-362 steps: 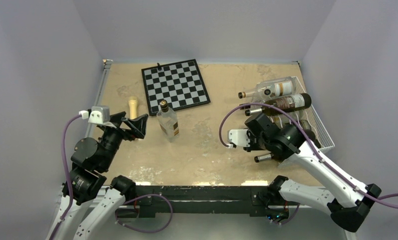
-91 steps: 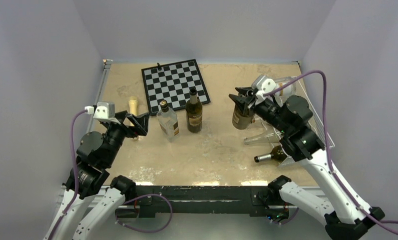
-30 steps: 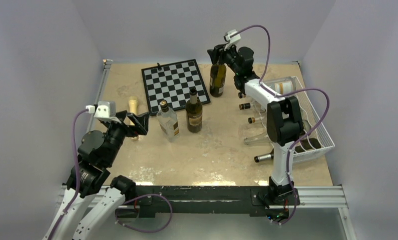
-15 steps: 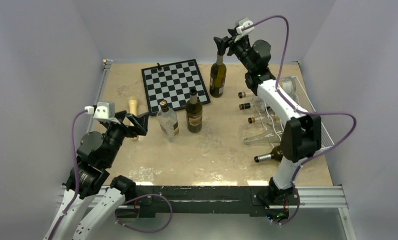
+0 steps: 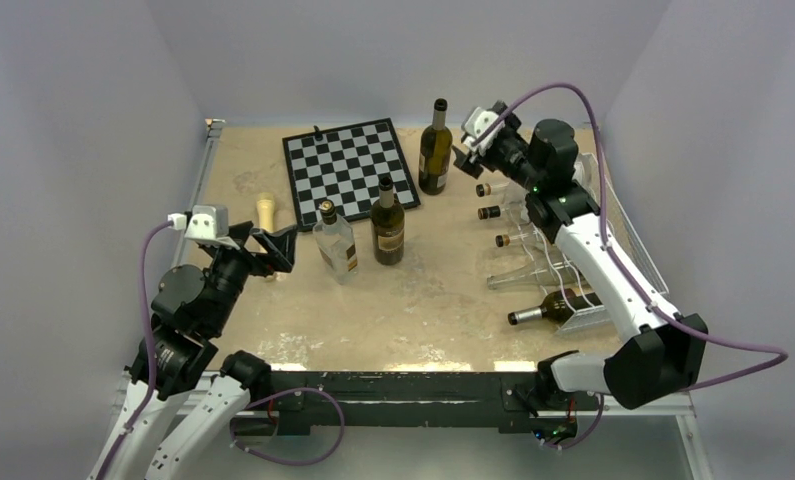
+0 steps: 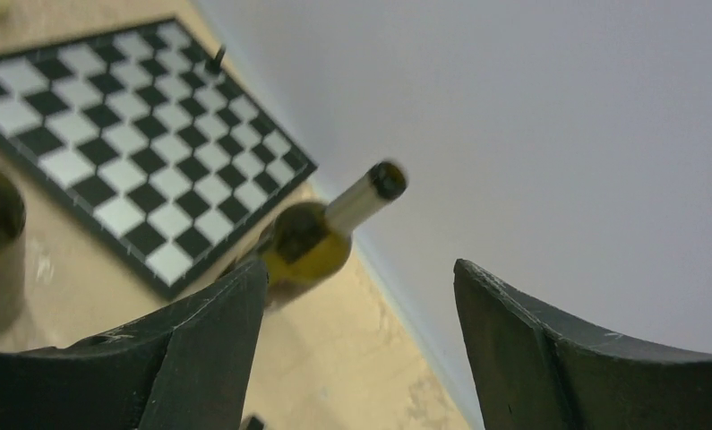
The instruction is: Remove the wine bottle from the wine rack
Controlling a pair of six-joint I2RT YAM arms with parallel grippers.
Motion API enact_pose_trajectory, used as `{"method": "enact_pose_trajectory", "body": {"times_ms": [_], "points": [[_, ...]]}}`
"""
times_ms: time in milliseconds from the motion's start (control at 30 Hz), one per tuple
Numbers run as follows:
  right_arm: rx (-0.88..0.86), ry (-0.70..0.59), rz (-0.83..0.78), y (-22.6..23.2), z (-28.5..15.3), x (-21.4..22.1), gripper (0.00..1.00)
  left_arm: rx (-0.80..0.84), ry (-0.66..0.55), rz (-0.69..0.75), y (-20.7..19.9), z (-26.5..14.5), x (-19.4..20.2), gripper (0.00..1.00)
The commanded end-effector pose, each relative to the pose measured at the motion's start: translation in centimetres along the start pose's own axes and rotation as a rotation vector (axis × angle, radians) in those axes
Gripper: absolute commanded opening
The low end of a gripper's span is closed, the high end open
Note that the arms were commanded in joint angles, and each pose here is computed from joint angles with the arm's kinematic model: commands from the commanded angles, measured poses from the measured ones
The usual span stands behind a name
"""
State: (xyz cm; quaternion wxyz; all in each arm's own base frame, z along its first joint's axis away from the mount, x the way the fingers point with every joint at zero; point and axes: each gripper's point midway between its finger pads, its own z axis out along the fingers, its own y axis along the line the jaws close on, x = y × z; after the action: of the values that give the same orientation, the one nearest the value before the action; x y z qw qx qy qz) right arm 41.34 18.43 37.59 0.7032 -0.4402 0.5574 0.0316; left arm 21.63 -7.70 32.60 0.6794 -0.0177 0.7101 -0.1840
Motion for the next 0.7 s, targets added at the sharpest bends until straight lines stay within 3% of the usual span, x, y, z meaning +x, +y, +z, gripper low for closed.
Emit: {"method": "enact_pose_trajectory", "body": {"times_ms": [0, 267, 533, 667], "points": [[-0.139, 0.215, -0.214, 3.1, -2.6, 5.7, 0.8, 0.021, -0.049, 0.0, -0.4, -0.3, -1.1, 1.0], [-0.313, 0.532, -0.398, 4.8, -5.4, 13.1, 0.8, 0.026, -0.055, -0.002, -0.4, -0.5, -1.3, 0.99], [-0.345, 0.687, -0.531, 3.7, -5.6, 17.6, 0.8, 0.014, -0.059, 0.001, -0.2, -0.5, -1.3, 1.0], [-0.347, 0.685, -0.538, 3.7, -4.9, 18.3, 0.79, 0.008, -0.052, 0.003, -0.1, -0.4, -1.2, 0.99]]}}
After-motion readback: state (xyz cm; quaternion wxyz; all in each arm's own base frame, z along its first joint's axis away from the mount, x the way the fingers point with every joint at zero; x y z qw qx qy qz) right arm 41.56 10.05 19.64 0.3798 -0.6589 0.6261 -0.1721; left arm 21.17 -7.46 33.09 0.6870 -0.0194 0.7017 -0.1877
